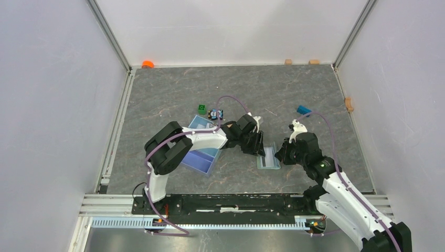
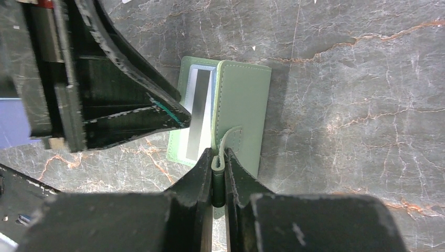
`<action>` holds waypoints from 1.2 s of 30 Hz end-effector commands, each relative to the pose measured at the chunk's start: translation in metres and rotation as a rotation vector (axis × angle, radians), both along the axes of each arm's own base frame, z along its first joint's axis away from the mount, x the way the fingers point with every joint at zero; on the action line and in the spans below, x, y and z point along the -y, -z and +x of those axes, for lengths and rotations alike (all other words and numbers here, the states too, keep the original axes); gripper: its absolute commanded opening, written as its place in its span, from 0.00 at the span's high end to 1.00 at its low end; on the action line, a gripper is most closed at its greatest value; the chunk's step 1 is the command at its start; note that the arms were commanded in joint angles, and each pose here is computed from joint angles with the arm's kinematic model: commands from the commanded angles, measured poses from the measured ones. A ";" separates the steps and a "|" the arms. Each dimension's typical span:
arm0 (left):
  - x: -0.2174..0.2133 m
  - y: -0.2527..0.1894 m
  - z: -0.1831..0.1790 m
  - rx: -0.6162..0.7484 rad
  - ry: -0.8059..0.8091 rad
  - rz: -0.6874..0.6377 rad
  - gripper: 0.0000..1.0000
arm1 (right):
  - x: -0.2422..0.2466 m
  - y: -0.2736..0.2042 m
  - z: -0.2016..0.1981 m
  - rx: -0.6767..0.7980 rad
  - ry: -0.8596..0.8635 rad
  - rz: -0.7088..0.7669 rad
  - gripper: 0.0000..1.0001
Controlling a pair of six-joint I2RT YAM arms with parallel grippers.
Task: Put the credit cards into the card holder
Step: Insert the credit card into the card holder.
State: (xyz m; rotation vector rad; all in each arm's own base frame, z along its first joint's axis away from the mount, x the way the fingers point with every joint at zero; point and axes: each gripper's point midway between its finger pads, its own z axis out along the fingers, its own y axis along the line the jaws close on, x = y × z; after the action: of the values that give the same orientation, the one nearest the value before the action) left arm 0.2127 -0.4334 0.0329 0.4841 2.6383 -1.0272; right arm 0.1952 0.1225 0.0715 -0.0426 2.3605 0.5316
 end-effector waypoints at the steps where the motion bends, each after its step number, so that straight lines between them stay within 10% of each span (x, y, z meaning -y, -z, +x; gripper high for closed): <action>1: -0.002 -0.040 0.016 0.150 -0.018 -0.047 0.52 | 0.001 0.003 0.000 0.004 0.020 0.007 1.00; 17: 0.038 -0.070 0.013 0.078 -0.035 -0.332 0.49 | -0.006 0.002 0.001 0.043 0.017 0.071 1.00; 36: 0.040 -0.051 0.016 0.054 -0.049 -0.292 0.62 | -0.007 -0.005 0.002 0.068 0.017 0.092 1.00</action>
State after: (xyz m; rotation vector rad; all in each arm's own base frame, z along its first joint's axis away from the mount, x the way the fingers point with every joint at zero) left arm 0.2231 -0.4645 0.0732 0.3929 2.4202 -1.2980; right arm 0.1940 0.1297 0.0717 -0.0057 2.2899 0.6180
